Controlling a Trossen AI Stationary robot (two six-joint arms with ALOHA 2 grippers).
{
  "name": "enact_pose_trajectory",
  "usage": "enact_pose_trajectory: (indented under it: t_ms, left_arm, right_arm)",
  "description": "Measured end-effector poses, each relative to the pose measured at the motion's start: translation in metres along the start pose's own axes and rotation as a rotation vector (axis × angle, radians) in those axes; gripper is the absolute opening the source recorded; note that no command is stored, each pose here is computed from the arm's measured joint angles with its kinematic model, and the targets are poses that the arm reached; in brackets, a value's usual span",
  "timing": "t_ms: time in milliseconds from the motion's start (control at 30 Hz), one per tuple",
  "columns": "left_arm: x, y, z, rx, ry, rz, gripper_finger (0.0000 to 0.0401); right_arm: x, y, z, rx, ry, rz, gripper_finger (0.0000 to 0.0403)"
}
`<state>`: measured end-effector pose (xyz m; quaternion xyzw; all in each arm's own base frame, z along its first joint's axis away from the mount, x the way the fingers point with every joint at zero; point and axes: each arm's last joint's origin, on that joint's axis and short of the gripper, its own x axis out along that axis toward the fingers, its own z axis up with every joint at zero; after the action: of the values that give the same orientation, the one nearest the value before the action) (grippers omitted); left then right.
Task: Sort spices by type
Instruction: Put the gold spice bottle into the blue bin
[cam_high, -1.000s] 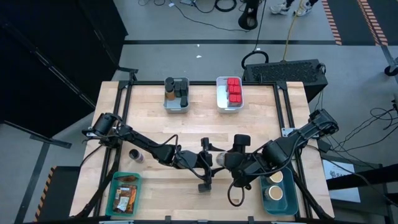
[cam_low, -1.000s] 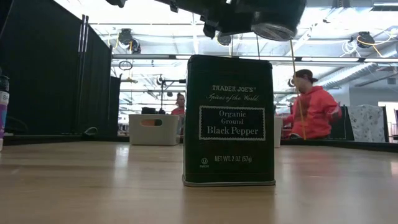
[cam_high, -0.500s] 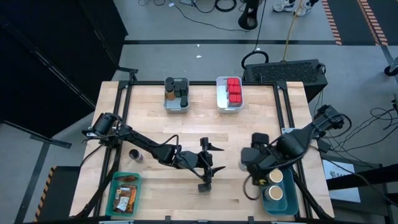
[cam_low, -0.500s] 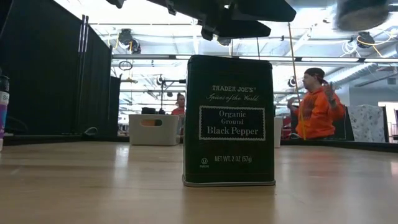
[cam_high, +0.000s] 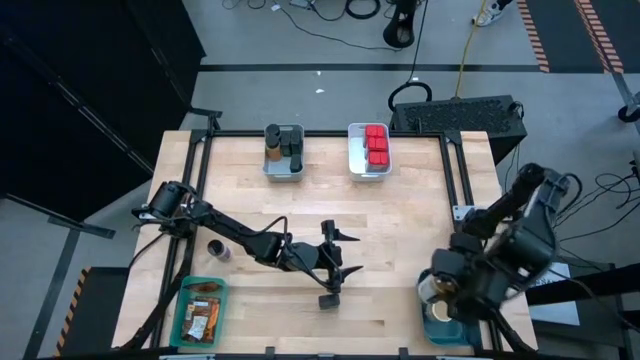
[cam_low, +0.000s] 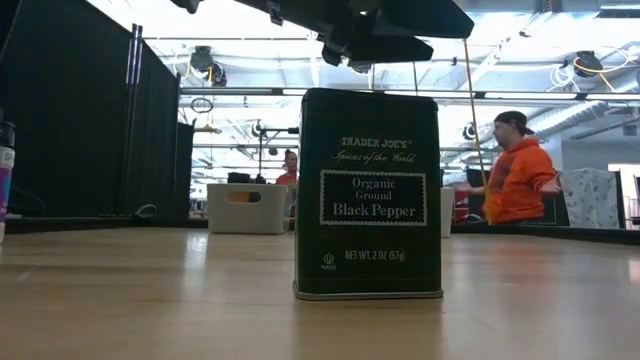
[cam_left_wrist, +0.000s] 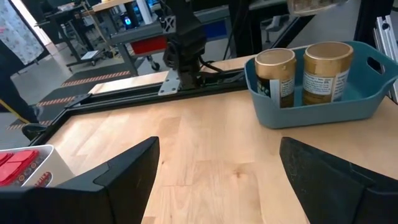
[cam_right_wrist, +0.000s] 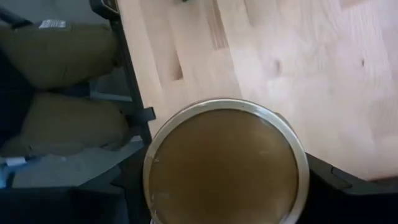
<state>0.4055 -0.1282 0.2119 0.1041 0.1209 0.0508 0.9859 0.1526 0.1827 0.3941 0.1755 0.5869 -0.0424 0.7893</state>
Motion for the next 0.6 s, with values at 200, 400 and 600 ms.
enact_pose_trajectory:
  t_ms: [200, 400, 600]
  left_arm:
    - [0.0, 0.0, 0.0, 0.0, 0.0, 0.0, 0.0332]
    - [0.0, 0.0, 0.0, 0.0, 0.0, 0.0, 0.0332]
    - [0.0, 0.0, 0.0, 0.0, 0.0, 0.0, 0.0332]
  right_arm:
    - [0.005, 0.01, -0.038, 0.11, -0.013, -0.026, 0.0253]
    - [0.018, 0.017, -0.078, 0.24, 0.01, -0.025, 0.0253]
    - [0.024, 0.023, -0.11, 0.373, 0.048, 0.028, 0.0253]
